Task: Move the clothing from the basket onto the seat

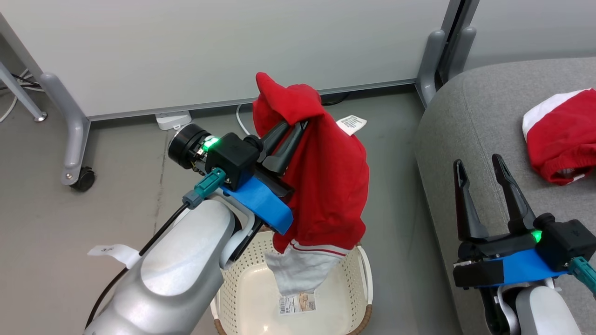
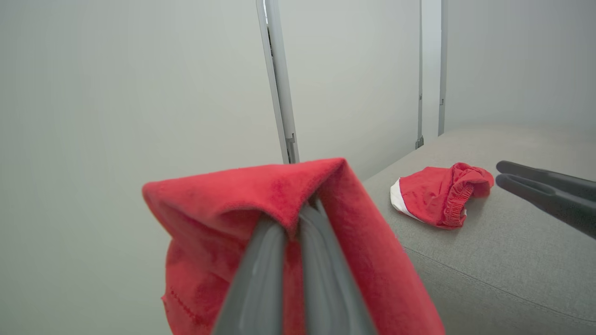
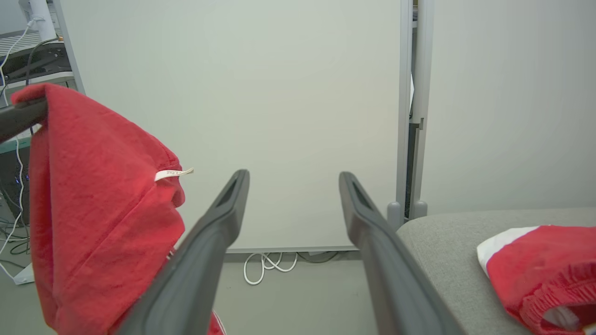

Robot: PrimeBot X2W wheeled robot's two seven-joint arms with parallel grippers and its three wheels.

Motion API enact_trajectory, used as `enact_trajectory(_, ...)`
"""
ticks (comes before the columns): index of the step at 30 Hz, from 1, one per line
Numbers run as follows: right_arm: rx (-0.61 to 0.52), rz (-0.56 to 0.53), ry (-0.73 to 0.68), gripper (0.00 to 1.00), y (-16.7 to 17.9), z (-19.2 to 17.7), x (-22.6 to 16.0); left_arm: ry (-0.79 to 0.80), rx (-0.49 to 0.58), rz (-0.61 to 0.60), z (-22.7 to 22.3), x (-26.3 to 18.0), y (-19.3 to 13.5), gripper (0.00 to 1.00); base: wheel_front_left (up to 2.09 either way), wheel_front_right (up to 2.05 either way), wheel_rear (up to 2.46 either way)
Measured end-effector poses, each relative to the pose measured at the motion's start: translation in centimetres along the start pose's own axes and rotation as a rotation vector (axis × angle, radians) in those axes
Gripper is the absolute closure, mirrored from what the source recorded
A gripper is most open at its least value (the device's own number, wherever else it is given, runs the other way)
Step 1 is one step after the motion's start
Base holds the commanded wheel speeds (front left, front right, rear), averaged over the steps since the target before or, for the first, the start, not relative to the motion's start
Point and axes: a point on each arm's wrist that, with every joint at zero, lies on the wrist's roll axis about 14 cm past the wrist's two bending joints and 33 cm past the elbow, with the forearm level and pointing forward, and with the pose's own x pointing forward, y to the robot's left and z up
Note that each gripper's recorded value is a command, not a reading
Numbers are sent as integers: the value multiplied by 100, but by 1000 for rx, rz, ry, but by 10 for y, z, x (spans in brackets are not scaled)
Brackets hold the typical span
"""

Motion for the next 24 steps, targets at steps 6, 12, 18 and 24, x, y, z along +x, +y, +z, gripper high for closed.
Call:
enact_trajectory(6, 6, -1, -2, 0, 0, 1, -1, -25, 11, -15, 12, 3, -3, 100, 0, 0, 0)
enact_trajectory(12, -1, 16, -19, 0, 5, 6, 4, -26, 15, -17, 13, 3, -4, 100, 0, 0, 0)
enact_trajectory(18, -26, 95, -94, 0, 29, 28, 24, -27, 16, -18, 12, 3, -4, 100, 0, 0, 0)
enact_trajectory(24, -29, 215, -142, 0, 67, 42, 41, -26, 18, -17, 12, 3, -2, 100, 0, 0, 0)
